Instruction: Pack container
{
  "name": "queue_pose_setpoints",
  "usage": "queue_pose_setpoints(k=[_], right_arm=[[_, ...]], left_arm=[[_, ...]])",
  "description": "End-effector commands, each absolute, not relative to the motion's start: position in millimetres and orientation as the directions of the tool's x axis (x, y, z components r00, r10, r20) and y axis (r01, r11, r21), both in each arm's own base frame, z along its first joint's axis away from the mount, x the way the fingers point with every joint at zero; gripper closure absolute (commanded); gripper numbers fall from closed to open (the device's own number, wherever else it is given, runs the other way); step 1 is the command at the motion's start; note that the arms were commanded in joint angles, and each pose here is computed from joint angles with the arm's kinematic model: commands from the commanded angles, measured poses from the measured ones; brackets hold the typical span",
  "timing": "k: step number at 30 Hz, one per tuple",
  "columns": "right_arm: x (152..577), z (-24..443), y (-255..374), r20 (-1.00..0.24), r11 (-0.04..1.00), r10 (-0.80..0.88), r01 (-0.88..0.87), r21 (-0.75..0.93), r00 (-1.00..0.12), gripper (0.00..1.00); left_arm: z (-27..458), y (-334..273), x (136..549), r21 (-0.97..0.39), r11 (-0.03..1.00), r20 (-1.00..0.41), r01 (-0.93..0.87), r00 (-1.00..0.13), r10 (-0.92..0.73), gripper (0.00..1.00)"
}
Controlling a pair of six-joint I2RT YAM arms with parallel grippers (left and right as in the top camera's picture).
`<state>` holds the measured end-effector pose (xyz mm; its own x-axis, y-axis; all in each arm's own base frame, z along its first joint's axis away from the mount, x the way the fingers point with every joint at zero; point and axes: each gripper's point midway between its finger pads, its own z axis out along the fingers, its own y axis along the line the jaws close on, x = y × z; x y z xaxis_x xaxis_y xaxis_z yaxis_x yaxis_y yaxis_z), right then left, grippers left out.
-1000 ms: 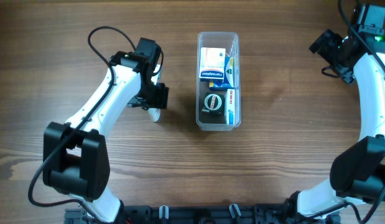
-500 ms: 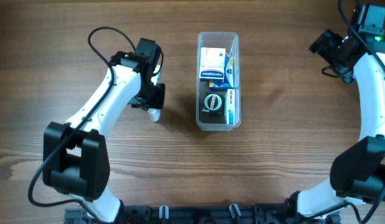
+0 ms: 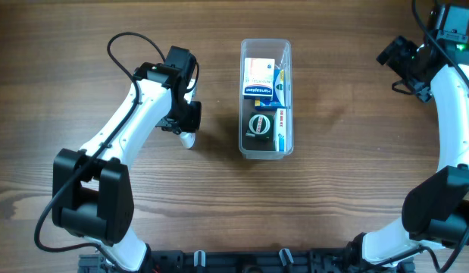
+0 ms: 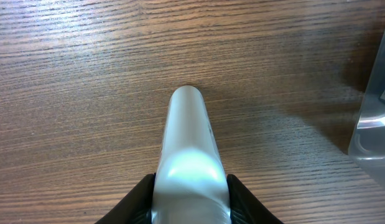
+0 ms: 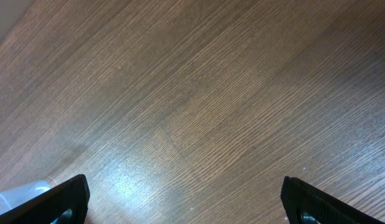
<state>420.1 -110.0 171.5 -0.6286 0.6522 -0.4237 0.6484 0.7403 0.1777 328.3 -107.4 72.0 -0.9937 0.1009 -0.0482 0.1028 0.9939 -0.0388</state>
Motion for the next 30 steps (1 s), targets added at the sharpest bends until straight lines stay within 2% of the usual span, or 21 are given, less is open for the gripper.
queue_pose_setpoints(k=[1,6,11,14,20,23,27,28,30], right_arm=[[420.9,171.0,-109.9,-0.420,0.732,0.662,0.655,0.187,-0.621,0.00],[420.9,171.0,-109.9,-0.419,0.732,0.662,0.655,0.187,-0.621,0.00],[420.9,171.0,-109.9,-0.420,0.732,0.662,0.655,0.187,-0.621,0.00],[420.9,171.0,-109.9,-0.420,0.732,0.662,0.655,0.187,-0.621,0.00],[420.9,171.0,-109.9,-0.420,0.733,0.662,0.654,0.187,-0.621,0.00],[420.9,171.0,-109.9,-0.419,0.732,0.662,0.655,0.187,-0.621,0.00],[420.9,171.0,-109.9,-0.419,0.732,0.662,0.655,0.187,-0.621,0.00],[420.9,171.0,-109.9,-0.420,0.732,0.662,0.655,0.187,-0.621,0.00],[420.9,171.0,-109.9,-0.420,0.732,0.662,0.655,0.187,-0.621,0.00]], left_arm=[[74.0,-112.3,327.3,-0.051,0.993,-0.044,0.106,-0.994,0.104,0.66],[112.2,-119.2,341.9,-0.071,0.992,-0.099,0.108,-0.990,0.101,0.66],[200.4,-165.2,359.6,-0.225,0.959,-0.279,0.174,-0.954,0.107,0.66],[240.5,-207.7,345.9,-0.258,0.925,-0.383,0.280,-0.908,0.168,0.63],[261.6,-286.2,318.4,-0.312,0.849,-0.483,0.427,-0.841,0.245,0.64],[263.0,-289.6,321.0,-0.260,0.866,-0.518,0.427,-0.818,0.248,0.64],[251.9,-248.8,335.9,-0.106,0.940,-0.507,0.323,-0.831,0.229,0.56],[248.3,-230.5,343.1,-0.074,0.970,-0.499,0.233,-0.850,0.167,0.52],[237.4,-204.1,358.3,-0.088,0.993,-0.465,0.082,-0.885,0.031,0.37]])
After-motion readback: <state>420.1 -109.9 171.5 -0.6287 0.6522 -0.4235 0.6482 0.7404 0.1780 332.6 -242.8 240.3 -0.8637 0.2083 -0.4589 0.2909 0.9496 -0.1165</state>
